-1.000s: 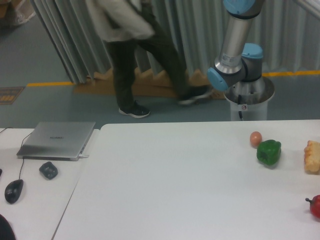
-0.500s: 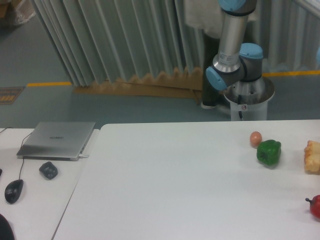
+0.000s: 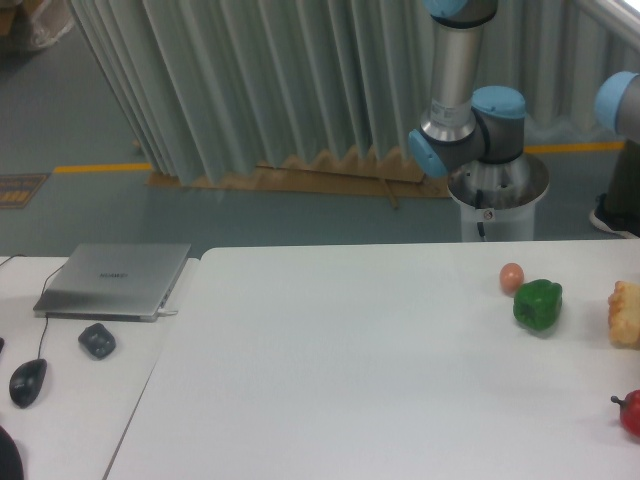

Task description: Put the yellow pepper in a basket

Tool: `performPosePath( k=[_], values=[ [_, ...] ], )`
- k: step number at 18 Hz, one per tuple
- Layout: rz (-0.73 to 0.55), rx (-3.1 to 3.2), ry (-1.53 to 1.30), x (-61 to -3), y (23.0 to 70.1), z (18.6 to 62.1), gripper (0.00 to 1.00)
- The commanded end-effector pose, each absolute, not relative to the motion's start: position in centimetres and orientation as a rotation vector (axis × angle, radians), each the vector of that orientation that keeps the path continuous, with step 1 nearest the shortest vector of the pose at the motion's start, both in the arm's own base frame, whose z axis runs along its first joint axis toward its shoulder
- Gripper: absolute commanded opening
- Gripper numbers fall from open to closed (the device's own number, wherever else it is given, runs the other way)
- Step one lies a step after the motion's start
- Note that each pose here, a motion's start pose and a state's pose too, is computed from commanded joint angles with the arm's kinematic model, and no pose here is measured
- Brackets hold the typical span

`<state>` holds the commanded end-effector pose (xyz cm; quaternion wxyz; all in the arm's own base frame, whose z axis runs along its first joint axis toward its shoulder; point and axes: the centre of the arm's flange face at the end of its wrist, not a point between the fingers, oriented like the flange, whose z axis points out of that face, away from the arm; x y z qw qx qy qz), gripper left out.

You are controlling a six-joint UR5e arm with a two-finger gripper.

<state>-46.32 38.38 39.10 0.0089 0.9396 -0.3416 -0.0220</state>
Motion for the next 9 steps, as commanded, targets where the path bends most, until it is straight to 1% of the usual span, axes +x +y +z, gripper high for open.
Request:
performPosePath(
  k=[2,5,7,9],
  values=[
    [-0.057,2.965,-1.105,-45.6,39.0,39.1,1.00],
    [-0.072,2.965,-1.124,-44.1,39.0,40.8,1.00],
    [-0.059,2.958,-1.152,-43.0,39.9,40.9,1.00],
    [-0.068,2.958,-1.153,-42.7,39.8,41.5,1.00]
  ],
)
